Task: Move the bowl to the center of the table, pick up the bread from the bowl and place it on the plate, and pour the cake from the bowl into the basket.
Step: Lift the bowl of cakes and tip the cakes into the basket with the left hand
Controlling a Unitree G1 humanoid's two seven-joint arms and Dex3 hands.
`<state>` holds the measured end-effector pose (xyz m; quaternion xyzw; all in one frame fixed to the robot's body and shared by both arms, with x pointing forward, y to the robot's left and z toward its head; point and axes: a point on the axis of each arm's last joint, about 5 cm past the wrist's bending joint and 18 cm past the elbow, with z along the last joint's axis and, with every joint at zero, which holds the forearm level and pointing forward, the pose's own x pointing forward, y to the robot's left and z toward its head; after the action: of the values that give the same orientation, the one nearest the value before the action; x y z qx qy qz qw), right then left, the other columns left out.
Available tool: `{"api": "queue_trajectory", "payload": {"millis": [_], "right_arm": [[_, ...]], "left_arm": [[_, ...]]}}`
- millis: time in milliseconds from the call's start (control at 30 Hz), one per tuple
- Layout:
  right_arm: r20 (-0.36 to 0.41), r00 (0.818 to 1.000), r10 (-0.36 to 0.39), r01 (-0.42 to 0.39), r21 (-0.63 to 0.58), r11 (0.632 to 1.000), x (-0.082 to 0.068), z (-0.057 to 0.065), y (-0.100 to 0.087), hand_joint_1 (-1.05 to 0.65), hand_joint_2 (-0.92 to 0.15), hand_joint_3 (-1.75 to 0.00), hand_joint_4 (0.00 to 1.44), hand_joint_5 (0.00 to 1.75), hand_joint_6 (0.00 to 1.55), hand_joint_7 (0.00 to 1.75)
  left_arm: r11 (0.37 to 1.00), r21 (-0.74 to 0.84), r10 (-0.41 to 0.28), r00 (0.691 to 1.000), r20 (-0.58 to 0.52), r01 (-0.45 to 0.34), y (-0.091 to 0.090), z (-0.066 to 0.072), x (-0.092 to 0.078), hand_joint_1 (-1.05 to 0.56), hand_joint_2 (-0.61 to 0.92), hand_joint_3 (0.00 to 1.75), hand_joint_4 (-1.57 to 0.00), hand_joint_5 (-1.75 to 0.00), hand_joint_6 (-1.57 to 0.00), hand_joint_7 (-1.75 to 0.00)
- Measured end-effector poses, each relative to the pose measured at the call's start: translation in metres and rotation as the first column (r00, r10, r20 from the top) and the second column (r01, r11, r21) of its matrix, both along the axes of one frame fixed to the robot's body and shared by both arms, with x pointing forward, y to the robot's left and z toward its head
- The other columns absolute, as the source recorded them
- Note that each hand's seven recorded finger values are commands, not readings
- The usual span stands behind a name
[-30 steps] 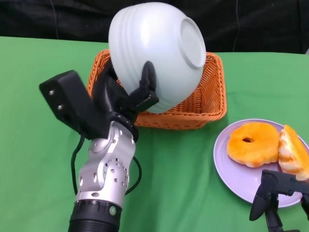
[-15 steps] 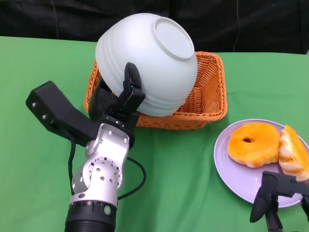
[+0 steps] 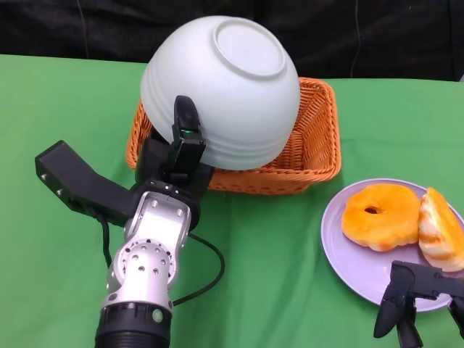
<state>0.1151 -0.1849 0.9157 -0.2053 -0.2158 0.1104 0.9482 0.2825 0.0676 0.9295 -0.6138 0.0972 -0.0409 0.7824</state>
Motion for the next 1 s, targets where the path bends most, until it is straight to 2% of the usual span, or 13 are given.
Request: {"api": "queue_trajectory", "payload": {"millis": [200, 333, 533, 767, 1000], "right_arm": [[0.0, 1.0, 0.001, -0.001, 0.0, 1.0, 0.0, -0.001, 0.0, 0.27, -0.19, -1.75, 0.96, 1.75, 0.81, 1.51], [0.0, 1.0, 0.001, -0.001, 0.0, 1.0, 0.0, -0.001, 0.0, 0.27, -0.19, -1.75, 0.96, 1.75, 0.81, 1.51], [0.0, 1.0, 0.001, -0.001, -0.002, 1.0, 0.0, -0.001, 0.0, 0.28, -0.2, -1.75, 0.96, 1.75, 0.81, 1.51], [-0.001, 1.0, 0.001, -0.001, -0.003, 1.0, 0.0, -0.001, 0.0, 0.28, -0.2, -1.75, 0.96, 1.75, 0.81, 1.51], [-0.002, 1.0, 0.001, -0.001, -0.003, 1.0, 0.0, -0.001, 0.0, 0.27, -0.2, -1.75, 0.96, 1.75, 0.81, 1.51]], "left_arm": [[0.998, -0.049, -0.024, 0.994, 0.106, 0.03, 0.0, -0.001, 0.0, -0.29, 0.28, 1.66, -1.09, -1.75, -0.86, -1.75], [0.996, -0.056, -0.058, 0.982, 0.179, 0.069, -0.003, 0.004, 0.0, -0.3, 0.27, 1.69, -1.08, -1.75, -0.86, -1.75], [0.994, -0.065, -0.071, 0.967, 0.244, 0.089, -0.007, 0.012, -0.005, -0.31, 0.27, 1.73, -1.07, -1.75, -0.85, -1.75], [0.995, 0.003, -0.09, 0.931, 0.353, 0.095, -0.01, 0.03, -0.01, -0.31, 0.29, 1.72, -1.08, -1.75, -0.85, -1.75], [0.996, 0.008, -0.087, 0.933, 0.35, 0.09, -0.01, 0.029, -0.012, -0.31, 0.3, 1.71, -1.08, -1.75, -0.85, -1.75]]}}
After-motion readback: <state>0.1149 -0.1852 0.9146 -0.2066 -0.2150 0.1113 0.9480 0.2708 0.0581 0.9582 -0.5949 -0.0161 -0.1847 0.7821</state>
